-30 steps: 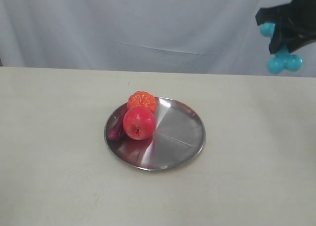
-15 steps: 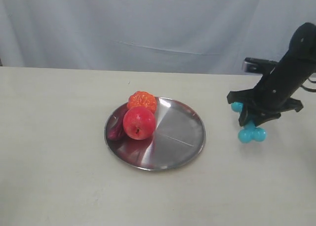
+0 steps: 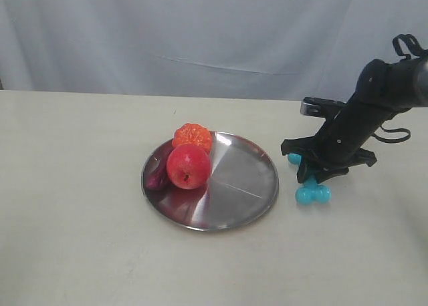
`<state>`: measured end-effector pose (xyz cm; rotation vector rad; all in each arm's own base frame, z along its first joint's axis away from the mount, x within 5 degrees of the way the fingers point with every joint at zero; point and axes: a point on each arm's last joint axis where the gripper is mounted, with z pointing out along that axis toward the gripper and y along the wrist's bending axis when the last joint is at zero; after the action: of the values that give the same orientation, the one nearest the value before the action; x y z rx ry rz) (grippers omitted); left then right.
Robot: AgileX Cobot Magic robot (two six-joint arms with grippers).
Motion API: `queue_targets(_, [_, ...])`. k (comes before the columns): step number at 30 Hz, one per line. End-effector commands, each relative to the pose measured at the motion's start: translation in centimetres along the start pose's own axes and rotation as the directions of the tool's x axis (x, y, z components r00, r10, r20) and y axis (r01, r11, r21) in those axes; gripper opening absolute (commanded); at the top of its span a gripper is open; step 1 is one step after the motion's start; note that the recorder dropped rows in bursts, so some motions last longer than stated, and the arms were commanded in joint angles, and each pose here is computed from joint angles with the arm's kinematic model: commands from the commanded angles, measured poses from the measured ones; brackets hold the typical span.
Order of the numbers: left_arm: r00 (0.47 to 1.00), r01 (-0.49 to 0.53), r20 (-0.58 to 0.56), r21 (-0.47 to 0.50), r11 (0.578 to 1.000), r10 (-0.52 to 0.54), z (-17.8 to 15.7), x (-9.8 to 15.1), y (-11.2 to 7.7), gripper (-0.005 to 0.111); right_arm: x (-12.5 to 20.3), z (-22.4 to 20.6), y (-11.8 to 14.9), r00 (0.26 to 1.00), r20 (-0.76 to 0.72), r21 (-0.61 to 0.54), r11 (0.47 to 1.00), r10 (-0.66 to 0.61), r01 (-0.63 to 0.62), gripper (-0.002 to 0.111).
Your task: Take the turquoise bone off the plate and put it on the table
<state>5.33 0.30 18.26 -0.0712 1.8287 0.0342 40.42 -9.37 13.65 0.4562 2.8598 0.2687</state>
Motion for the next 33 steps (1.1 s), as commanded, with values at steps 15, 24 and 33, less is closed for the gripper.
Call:
queue_targets(15, [1.0, 0.01, 0.004, -0.003, 1.0, -0.01, 0.0, 0.0, 0.0, 0.0, -0.2, -0.2, 0.0, 1.0, 0.021, -0.004, 1.0, -0.021, 0.022, 0.047])
queue_targets(24, [1.0, 0.01, 0.004, -0.003, 1.0, -0.01, 0.0, 0.0, 0.0, 0.0, -0.9, -8.3, 1.8, 0.991, 0.118, -0.014, 0.998, -0.056, 0.058, 0.025])
queue_targets(33, [1.0, 0.01, 0.004, -0.003, 1.0, -0.01, 0.0, 0.0, 0.0, 0.0, 3.4, -24.6, 4.0, 0.778, 0.6, 0.119, 0.983, -0.185, 0.142, -0.001])
